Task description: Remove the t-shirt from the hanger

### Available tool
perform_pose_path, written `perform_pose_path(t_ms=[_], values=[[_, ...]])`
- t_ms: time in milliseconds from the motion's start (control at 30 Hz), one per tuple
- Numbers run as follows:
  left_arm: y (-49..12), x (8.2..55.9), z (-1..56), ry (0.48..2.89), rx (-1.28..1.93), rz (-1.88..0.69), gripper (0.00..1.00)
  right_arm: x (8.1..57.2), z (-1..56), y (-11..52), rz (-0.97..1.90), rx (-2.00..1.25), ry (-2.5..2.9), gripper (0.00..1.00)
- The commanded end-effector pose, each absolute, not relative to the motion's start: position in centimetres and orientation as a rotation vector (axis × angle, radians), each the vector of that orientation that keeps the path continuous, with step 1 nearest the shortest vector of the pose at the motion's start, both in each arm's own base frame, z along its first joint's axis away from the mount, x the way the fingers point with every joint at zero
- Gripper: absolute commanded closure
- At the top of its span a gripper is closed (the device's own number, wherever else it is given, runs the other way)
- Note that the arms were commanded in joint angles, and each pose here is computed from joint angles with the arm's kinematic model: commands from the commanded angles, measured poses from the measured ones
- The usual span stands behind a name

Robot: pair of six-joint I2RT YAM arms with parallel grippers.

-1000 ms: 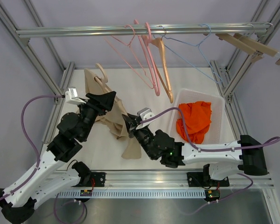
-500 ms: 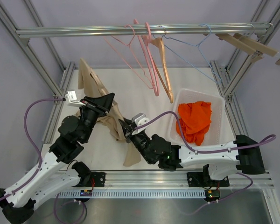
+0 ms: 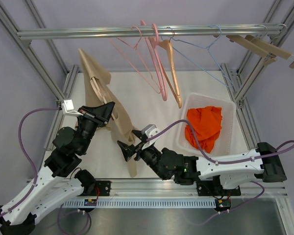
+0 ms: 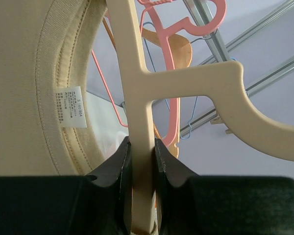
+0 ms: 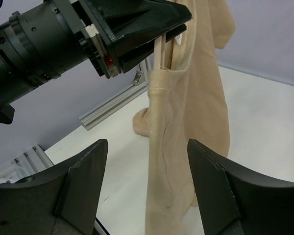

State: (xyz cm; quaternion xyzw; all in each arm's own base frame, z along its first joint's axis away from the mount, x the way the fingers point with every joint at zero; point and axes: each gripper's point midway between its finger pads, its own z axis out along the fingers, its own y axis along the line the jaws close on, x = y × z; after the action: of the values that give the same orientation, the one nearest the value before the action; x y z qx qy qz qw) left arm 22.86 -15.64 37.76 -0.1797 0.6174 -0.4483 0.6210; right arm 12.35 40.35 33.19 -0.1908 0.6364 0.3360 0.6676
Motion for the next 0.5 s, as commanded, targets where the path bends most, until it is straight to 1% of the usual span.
perform_pose_path(t_ms=[0,133,267,333,400,467], values=[[-14.3,21.6,42.3,1.277,-0.406,-1.089,1.00,11.3,31.3,39.9,0.816,-0.402,1.519,0.22],[-14.5,21.1,43.1,1.257,-0.398,-1.133,1.00,10.6,28.3,40.3,0.782,-0.450,1.570,0.21],[-14.8,20.6,43.8,1.250,-0.377,-1.163,1.00,9.3,26.5,41.1,0.832,-0.501,1.610,0.31],[-15.0,20.4,44.1,1.240,-0.371,-1.186,1.00,8.6,26.0,41.6,0.832,-0.523,1.608,0.32],[-15.3,20.2,44.2,1.241,-0.366,-1.208,1.00,8.7,25.8,41.7,0.817,-0.519,1.605,0.32],[-15.7,19.9,44.4,1.242,-0.352,-1.239,1.00,8.9,25.7,41.8,0.801,-0.514,1.604,0.35]])
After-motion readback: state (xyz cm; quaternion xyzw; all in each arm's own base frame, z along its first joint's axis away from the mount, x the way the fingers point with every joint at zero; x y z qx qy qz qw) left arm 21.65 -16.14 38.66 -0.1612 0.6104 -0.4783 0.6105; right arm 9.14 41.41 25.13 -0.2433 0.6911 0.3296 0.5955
